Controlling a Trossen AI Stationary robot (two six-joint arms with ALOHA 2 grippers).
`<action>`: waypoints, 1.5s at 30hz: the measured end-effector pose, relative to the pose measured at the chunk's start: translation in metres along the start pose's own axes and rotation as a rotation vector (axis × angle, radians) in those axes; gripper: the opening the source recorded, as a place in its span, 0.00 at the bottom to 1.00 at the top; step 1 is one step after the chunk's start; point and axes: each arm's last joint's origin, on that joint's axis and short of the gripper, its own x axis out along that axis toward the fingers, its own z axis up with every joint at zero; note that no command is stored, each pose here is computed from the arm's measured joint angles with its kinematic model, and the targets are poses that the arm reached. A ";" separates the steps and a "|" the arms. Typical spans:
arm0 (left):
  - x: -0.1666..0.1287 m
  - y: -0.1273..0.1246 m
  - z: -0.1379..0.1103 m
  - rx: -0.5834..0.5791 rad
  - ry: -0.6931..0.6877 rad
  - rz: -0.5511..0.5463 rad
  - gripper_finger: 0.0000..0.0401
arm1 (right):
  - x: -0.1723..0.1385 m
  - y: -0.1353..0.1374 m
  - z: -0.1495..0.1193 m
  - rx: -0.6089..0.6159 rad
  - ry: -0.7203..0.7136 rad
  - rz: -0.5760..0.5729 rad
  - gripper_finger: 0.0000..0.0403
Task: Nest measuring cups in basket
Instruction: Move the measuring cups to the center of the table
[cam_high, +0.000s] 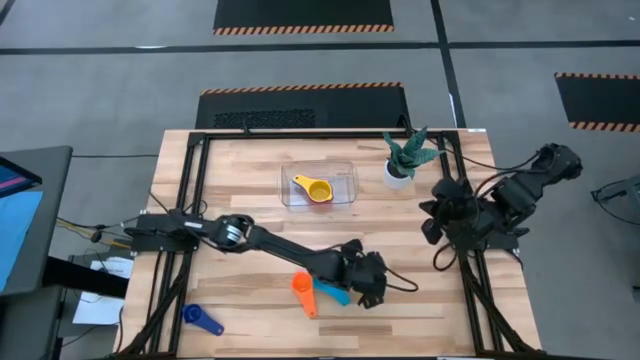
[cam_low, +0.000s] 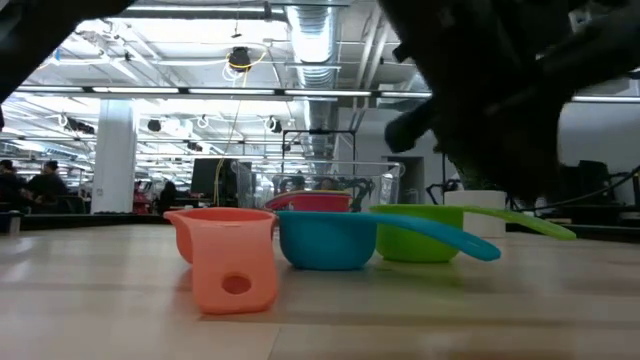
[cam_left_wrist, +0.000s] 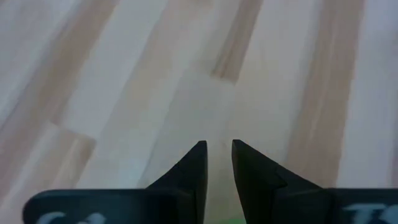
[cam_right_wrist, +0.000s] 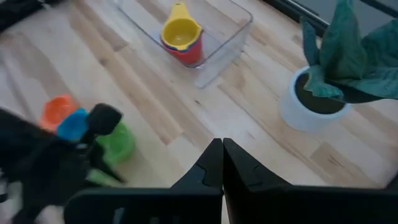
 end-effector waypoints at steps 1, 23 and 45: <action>0.004 -0.001 -0.003 -0.001 0.025 -0.003 0.15 | -0.001 0.001 -0.001 0.008 0.000 0.008 0.04; -0.072 -0.059 -0.095 0.239 0.406 0.140 0.15 | 0.013 0.060 -0.018 0.026 -0.011 0.153 0.03; -0.114 -0.078 -0.089 0.199 0.292 0.038 0.09 | 0.017 0.084 -0.035 0.036 0.001 0.189 0.04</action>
